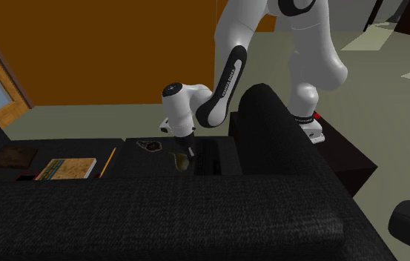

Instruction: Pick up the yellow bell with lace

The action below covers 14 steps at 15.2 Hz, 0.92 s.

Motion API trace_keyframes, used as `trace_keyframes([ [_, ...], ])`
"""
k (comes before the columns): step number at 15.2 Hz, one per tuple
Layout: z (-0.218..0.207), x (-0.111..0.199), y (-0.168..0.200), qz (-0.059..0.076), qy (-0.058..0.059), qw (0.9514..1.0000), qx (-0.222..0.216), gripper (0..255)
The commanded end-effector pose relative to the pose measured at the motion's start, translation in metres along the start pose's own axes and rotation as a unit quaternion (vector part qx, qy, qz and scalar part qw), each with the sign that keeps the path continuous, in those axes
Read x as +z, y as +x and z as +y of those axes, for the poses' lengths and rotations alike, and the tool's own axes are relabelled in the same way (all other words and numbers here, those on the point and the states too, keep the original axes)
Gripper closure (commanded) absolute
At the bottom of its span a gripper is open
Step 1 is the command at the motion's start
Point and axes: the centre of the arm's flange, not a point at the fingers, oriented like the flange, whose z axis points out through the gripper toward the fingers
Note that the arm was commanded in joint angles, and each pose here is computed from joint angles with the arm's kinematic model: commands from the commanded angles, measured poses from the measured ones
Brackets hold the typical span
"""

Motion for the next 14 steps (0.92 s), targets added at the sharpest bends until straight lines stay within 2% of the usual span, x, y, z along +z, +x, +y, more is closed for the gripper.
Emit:
trace_keyframes([
  [1,0.000,0.000,0.000,0.000,0.000,1.0000,0.000,255],
  [7,0.001,0.000,0.000,0.000,0.000,1.0000,0.000,255],
  [14,0.001,-0.036,-0.006,0.000,0.000,1.0000,0.000,255],
])
